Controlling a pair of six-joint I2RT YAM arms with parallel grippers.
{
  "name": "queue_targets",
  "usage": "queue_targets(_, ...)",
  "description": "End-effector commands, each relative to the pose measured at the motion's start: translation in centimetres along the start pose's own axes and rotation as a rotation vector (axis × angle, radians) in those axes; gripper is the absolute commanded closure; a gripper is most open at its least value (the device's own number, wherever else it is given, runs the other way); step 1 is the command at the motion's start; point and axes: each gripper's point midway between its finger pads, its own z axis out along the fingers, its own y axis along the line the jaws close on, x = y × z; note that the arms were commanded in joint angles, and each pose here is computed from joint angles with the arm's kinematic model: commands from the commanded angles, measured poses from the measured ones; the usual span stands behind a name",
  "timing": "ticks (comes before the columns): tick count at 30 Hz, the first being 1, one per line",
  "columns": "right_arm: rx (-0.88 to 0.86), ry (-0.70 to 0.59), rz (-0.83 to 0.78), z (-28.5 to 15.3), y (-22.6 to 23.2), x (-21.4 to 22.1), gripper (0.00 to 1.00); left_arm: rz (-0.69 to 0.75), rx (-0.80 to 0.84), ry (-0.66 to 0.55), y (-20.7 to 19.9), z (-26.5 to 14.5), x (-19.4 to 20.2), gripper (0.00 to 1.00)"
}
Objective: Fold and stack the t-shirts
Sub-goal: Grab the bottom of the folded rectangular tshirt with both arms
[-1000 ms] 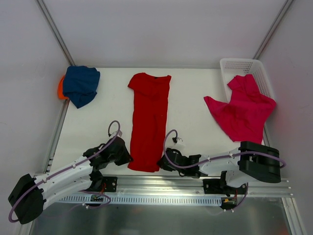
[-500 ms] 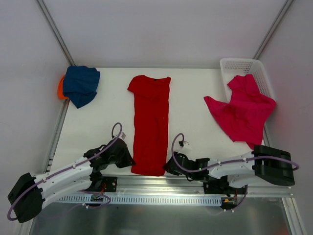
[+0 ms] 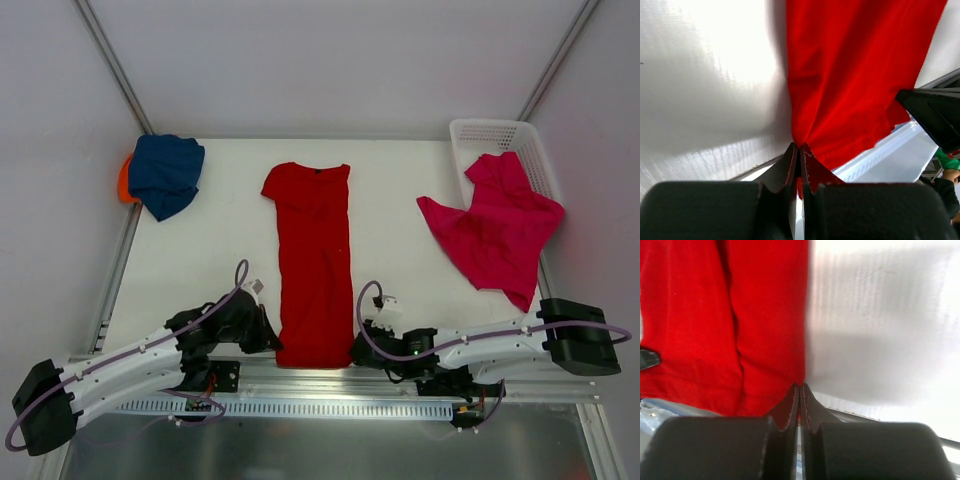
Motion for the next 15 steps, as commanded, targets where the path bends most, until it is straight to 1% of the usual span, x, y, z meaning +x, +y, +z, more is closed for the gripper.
queue_targets(1,0.095,-0.055,-0.076,-1.0,-1.9,-1.6,1.0,0.013,0.025,0.022,-2.0,-1.0,-0.1,1.0)
queue_targets(3,0.104,-0.072,-0.093,-1.6,-1.8,-2.3,1.0,0.033,0.045,0.009,-3.4,-1.5,-0.7,1.0)
queue_targets(5,0.076,-0.099,-0.098,-2.5,-0.4,-3.4,1.0,0.047,0.073,-0.006,-4.9,-2.2,-1.3,1.0)
queue_targets(10,0.043,-0.154,-0.128,-4.5,1.8,-5.7,1.0,0.091,0.089,-0.049,-7.0,-3.3,-2.8,1.0)
queue_targets(15,0.038,-0.156,-0.156,-5.3,3.3,-7.2,1.0,0.122,0.084,-0.052,-8.6,-3.6,-3.6,1.0)
